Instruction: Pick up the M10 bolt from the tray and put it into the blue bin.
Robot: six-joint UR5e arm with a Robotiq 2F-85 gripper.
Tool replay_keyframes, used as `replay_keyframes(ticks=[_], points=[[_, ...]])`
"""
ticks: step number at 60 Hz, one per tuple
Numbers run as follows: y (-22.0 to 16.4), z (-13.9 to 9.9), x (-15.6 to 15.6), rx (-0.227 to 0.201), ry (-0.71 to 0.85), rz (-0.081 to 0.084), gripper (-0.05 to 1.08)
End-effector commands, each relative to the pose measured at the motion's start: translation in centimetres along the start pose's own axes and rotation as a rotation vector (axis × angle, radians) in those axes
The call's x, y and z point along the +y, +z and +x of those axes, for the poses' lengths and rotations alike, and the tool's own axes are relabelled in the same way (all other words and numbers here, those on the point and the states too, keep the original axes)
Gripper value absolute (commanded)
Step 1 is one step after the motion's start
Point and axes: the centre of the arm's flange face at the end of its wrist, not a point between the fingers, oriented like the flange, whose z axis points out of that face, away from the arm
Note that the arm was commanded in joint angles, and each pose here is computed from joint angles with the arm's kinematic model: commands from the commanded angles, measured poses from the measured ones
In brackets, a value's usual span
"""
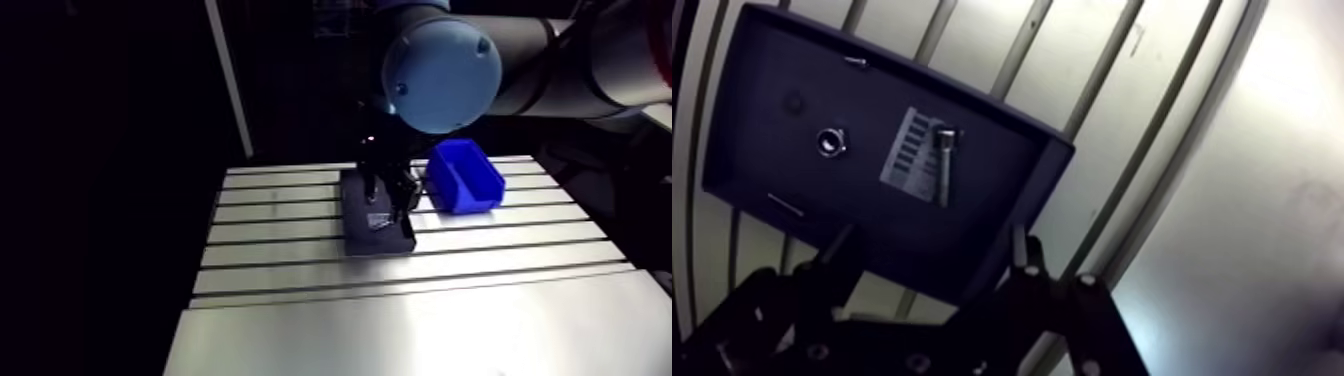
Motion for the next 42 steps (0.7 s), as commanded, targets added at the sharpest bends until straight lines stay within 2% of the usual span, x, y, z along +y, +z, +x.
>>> replay_keyframes(ticks=[1, 3, 9, 11, 19, 25, 32, 42], points=[[0.8, -0.1, 0.2, 0.003, 0.000, 0.004, 0.26], [0.9, -0.1, 0.2, 0.010, 0.001, 0.014, 0.28], [1.0, 0.0, 0.2, 0.016, 0.001, 0.020, 0.29], [1.4, 0.1, 0.2, 0.013, 0.003, 0.014, 0.29], [1.7, 0.1, 0.1, 0.012, 0.003, 0.012, 0.31], [2.4, 0.3, 0.1, 0.007, 0.004, 0.005, 0.34], [2.6, 0.4, 0.0, 0.014, 0.006, 0.014, 0.40], [3.1, 0.7, -0.2, 0.019, 0.008, 0.017, 0.45]])
